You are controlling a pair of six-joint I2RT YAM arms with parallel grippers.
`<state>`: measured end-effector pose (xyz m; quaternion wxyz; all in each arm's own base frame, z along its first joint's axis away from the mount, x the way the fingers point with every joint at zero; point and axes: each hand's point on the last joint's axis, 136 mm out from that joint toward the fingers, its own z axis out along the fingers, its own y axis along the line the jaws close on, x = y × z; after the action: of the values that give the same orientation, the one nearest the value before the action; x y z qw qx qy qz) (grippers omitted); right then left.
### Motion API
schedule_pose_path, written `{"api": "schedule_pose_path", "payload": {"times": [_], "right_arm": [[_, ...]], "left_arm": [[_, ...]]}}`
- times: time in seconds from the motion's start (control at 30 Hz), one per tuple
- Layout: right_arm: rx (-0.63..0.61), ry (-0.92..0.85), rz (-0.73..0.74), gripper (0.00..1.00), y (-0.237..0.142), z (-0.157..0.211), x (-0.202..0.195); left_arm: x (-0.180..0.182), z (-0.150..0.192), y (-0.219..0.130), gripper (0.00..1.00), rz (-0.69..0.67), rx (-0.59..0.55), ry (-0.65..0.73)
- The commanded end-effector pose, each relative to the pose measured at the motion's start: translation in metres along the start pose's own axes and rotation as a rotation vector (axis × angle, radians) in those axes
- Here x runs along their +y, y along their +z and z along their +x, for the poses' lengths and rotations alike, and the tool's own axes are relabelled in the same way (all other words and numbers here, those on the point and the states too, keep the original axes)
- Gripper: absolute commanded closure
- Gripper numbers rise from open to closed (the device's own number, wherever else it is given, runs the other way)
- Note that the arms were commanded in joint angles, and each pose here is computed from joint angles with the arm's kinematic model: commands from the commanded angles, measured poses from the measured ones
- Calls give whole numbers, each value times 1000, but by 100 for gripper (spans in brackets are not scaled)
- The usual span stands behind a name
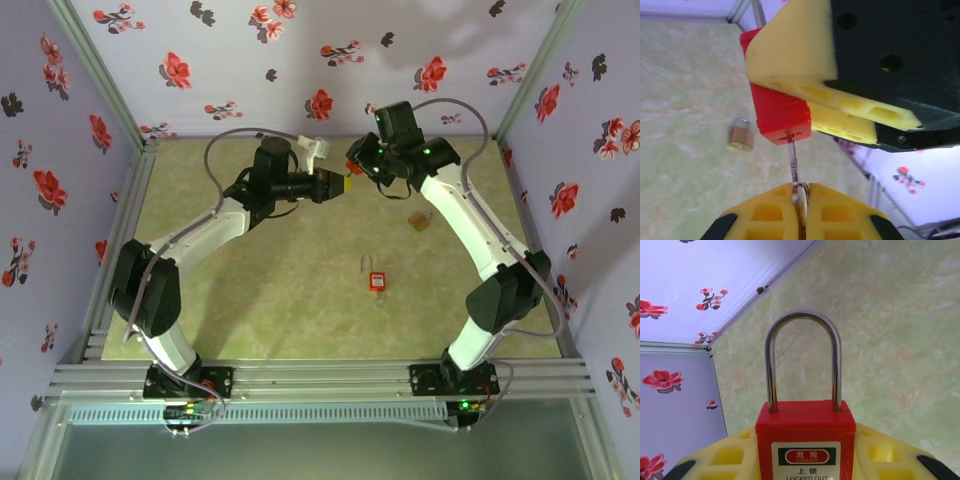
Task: Unlock with the key
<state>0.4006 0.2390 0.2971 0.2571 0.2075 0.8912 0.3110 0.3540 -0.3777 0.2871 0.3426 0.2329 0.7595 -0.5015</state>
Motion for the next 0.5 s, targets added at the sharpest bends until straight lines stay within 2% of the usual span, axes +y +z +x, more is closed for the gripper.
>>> {"api": "schedule_pose_path", "payload": {"times": [0.0,0.13,0.2,0.3,0.47], "right_arm": [[325,5,20,100,-14,87,-8],[315,55,-36,100,-13,86,1],[328,64,-49,100,-13,87,4],[326,57,-50,100,-15,88,4],[315,62,-70,100,-16,88,6]], "left_arm": [[-9,-58,-24,100,-183,-164,296],[-22,-59,-22,100,-226,-173,421],[-25,-60,-22,100,-215,-187,416],[-18,-70,-23,100,-83,-214,231],[-60,-78,-13,100,230,-245,70]]}}
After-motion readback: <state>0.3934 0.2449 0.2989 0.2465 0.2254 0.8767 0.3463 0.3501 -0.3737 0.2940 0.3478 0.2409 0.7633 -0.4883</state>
